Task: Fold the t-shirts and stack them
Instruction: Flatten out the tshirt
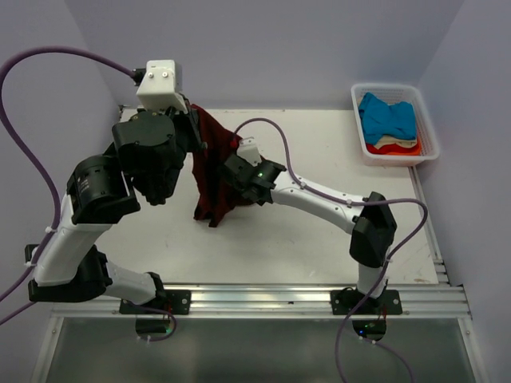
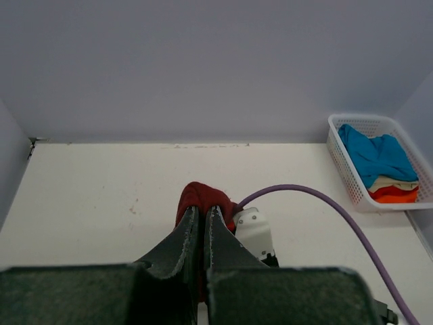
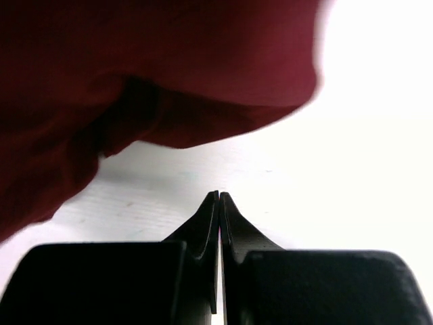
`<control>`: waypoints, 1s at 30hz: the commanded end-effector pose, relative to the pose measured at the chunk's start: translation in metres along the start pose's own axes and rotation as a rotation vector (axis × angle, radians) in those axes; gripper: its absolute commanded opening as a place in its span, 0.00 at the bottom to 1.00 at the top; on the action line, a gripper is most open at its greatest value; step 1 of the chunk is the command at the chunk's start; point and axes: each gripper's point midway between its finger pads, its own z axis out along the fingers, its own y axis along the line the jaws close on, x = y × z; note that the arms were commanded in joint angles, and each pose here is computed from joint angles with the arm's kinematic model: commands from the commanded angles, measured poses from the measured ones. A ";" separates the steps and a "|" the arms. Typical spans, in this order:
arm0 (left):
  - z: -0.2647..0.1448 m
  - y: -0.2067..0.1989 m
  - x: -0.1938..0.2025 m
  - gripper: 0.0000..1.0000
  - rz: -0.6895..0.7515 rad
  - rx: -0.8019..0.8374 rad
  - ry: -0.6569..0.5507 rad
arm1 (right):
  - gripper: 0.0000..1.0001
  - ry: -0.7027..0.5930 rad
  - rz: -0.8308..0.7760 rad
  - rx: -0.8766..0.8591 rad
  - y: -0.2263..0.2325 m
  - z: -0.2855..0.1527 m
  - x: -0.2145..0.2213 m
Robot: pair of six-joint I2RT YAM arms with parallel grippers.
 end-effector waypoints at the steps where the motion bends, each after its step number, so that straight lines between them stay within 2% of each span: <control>1: -0.007 0.017 -0.015 0.00 -0.074 -0.033 -0.041 | 0.00 -0.088 0.053 0.169 -0.059 -0.022 -0.024; 4: -0.007 0.017 -0.014 0.00 -0.076 -0.033 -0.039 | 0.00 -0.099 0.071 0.231 -0.082 -0.026 -0.027; 5: -0.007 0.017 -0.014 0.00 -0.076 -0.032 -0.038 | 0.00 -0.100 0.073 0.223 -0.083 -0.027 -0.028; 6: -0.007 0.016 -0.013 0.00 -0.076 -0.031 -0.037 | 0.00 -0.087 0.083 0.145 -0.075 -0.031 -0.029; 8: -0.006 0.014 -0.013 0.00 -0.077 -0.027 -0.037 | 0.14 -0.095 0.088 -0.009 -0.050 -0.027 -0.030; 9: -0.005 0.013 -0.012 0.00 -0.072 -0.027 -0.034 | 0.33 -0.106 0.118 -0.074 -0.045 -0.033 -0.034; 10: -0.005 0.013 -0.012 0.00 -0.073 -0.028 -0.036 | 0.43 -0.088 0.132 -0.176 -0.026 -0.033 -0.029; 11: -0.005 0.013 -0.012 0.00 -0.072 -0.027 -0.034 | 0.58 -0.081 0.153 -0.210 -0.021 -0.035 -0.028; 15: -0.005 0.013 -0.014 0.00 -0.072 -0.029 -0.039 | 0.76 -0.032 0.205 -0.399 0.009 -0.047 -0.016; 17: -0.005 0.011 -0.016 0.00 -0.075 -0.026 -0.044 | 0.82 -0.006 0.233 -0.551 0.034 -0.055 -0.001; 18: -0.004 0.011 -0.016 0.00 -0.069 -0.026 -0.044 | 0.84 0.027 0.227 -0.575 0.039 -0.049 0.021; 20: -0.003 0.008 -0.018 0.00 -0.071 -0.022 -0.048 | 0.87 0.015 0.228 -0.649 0.061 -0.054 0.029; 26: 0.003 -0.003 -0.017 0.00 -0.052 -0.013 -0.046 | 0.89 0.001 0.093 -0.679 0.109 -0.066 0.064; 30: 0.005 -0.009 -0.017 0.00 -0.052 -0.003 -0.042 | 0.89 -0.071 0.024 -0.585 0.127 -0.061 0.062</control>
